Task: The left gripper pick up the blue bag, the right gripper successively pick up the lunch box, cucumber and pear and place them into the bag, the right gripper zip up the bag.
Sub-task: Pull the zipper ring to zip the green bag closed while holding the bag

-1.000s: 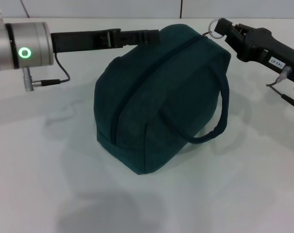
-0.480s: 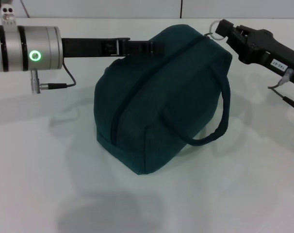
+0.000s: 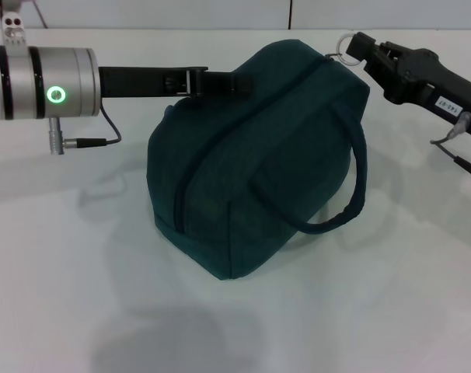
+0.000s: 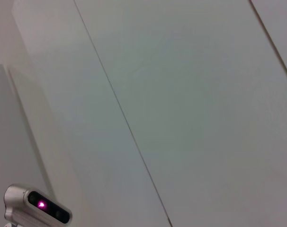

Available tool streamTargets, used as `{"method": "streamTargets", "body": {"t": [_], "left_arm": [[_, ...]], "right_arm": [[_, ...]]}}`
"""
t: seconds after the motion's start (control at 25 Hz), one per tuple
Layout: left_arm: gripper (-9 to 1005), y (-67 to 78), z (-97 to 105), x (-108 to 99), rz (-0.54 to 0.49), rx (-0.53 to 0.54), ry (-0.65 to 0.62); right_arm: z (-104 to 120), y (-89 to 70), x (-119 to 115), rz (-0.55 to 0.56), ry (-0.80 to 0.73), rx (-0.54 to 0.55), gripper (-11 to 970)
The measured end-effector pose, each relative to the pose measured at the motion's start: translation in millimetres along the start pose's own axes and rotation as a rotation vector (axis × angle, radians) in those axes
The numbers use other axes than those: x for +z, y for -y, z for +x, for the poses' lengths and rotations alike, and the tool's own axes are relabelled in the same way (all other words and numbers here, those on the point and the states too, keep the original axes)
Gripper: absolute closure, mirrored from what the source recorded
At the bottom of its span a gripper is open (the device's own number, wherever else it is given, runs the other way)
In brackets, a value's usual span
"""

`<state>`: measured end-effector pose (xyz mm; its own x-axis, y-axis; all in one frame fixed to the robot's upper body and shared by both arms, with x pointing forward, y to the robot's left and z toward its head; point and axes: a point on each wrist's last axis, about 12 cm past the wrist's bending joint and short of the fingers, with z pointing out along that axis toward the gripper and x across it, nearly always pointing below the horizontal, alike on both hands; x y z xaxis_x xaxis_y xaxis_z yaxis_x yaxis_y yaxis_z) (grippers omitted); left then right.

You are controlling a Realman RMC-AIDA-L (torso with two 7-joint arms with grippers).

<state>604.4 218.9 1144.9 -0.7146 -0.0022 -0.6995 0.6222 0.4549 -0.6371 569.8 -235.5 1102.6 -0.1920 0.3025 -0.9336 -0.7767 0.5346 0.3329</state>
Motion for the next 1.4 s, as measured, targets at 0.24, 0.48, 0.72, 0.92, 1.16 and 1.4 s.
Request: {"method": "streamTargets", "body": {"t": [0.24, 0.48, 0.72, 0.92, 1.16, 1.4], "left_arm": [[792, 0.8, 0.4, 0.4, 0.009, 0.001, 0.002], [908, 4.7, 3.7, 4.5, 0.039, 0.017, -0.011], [949, 12.5, 9.1, 13.2, 0.088, 0.048, -0.037], [948, 15.4, 9.0, 12.3, 0.115, 0.07, -0.016], [946, 18.5, 10.0, 10.4, 0.147, 0.079, -0.001], [945, 19.0, 11.9, 10.5, 0.154, 0.079, -0.011]], "right_arm": [[1.1, -0.6, -3.2, -0.001, 0.007, 0.01, 930], [3.8, 3.1, -9.6, 0.031, 0.028, 0.07, 929], [7.2, 6.6, -12.8, 0.061, 0.032, 0.141, 928], [13.0, 11.1, -16.7, 0.105, 0.021, 0.209, 928], [18.5, 13.1, -19.6, 0.131, 0.01, 0.237, 927], [17.1, 14.3, -20.3, 0.136, 0.025, 0.244, 926]]}}
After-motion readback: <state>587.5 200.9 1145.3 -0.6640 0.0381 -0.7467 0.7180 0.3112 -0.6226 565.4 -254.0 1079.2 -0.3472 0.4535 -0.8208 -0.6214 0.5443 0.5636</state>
